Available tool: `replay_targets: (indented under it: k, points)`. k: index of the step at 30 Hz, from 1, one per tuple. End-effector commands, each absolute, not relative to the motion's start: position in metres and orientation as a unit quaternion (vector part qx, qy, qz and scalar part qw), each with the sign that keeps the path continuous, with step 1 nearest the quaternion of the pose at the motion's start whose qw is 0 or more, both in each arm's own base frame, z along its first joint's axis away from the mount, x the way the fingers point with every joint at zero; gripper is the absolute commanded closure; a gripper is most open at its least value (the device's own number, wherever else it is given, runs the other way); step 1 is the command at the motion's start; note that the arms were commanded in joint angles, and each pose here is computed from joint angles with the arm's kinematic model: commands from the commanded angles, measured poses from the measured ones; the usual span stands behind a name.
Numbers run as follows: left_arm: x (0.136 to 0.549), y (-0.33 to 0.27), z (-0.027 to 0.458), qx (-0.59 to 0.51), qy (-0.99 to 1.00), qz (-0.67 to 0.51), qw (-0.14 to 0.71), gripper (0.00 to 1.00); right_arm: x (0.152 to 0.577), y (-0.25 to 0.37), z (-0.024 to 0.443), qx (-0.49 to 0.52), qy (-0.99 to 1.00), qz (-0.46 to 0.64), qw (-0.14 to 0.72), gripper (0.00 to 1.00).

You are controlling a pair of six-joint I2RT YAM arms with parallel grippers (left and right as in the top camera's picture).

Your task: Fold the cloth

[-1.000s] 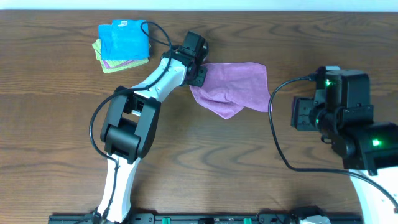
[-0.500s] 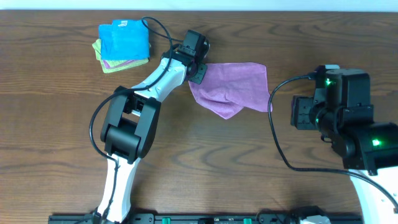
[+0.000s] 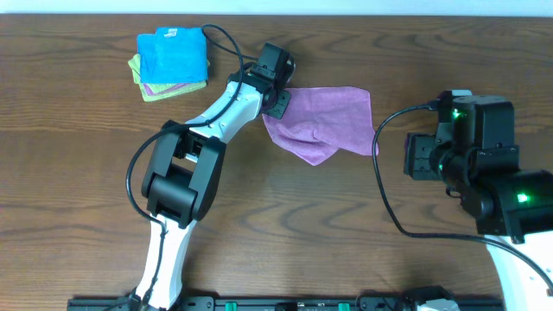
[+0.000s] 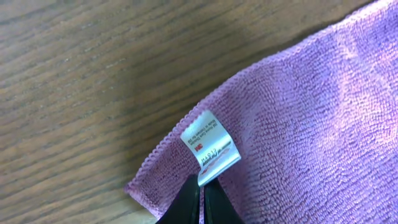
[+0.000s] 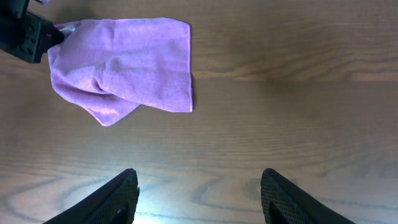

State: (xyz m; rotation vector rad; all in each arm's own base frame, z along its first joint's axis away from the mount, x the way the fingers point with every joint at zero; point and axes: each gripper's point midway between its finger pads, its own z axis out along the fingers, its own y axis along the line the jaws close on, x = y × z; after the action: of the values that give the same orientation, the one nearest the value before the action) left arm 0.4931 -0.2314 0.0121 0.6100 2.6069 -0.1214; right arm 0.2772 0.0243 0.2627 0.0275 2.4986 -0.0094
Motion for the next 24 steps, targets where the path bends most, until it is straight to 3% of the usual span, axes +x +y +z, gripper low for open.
replay_targets:
  k: [1,16,24]
  points:
    - [0.497,-0.23,0.005,0.23,0.946,-0.038,0.227,0.94,0.277,0.022,0.262,0.006,0.949,-0.006,0.314,0.36]
    - [0.511,-0.223,0.001,0.225,0.942,-0.024,0.246,0.94,0.277,0.022,0.262,0.006,0.949,-0.006,0.314,0.36]
    - [0.506,-0.209,-0.029,0.217,0.952,-0.02,0.213,0.95,0.279,0.023,0.264,0.006,0.948,-0.006,0.319,0.36]
